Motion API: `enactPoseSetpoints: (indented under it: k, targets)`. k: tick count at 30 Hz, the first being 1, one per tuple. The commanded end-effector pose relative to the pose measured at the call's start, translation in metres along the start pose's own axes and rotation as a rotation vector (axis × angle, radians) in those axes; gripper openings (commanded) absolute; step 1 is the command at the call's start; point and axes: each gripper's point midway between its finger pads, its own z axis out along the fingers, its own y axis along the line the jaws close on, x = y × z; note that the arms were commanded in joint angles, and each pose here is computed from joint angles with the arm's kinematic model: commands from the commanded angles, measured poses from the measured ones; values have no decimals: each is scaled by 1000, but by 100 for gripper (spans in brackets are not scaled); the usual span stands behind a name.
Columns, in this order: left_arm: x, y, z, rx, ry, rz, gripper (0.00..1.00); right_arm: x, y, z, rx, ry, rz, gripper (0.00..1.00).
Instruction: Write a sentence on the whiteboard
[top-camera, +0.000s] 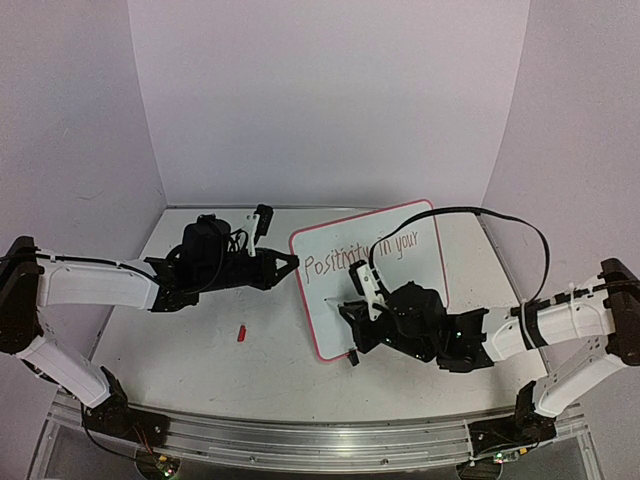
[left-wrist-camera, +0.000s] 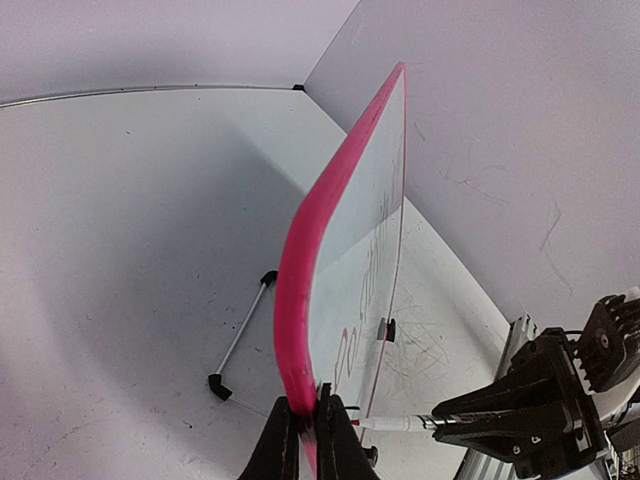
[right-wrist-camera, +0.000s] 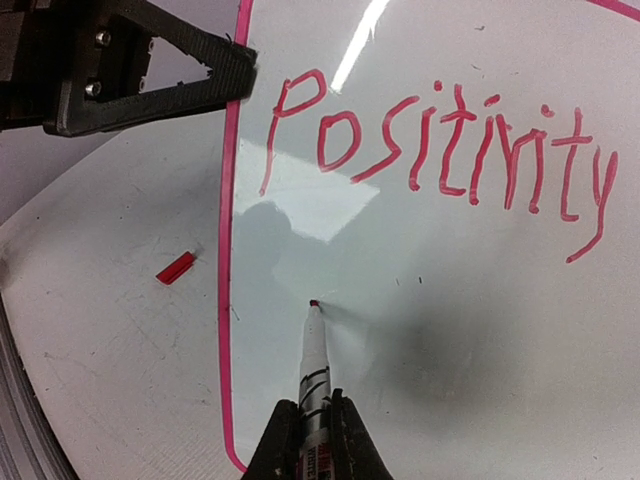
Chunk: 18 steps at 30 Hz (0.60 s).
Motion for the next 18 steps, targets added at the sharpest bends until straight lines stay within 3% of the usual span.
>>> enactPoseSetpoints:
  k: [1,18]
  targets:
    - [-9,7,3,-49,-20,45,0,-10,6,3,-12,-24,19,0]
    - [-8,7,3,-50,-19,43,0,4,12,5,-35,16,12,0]
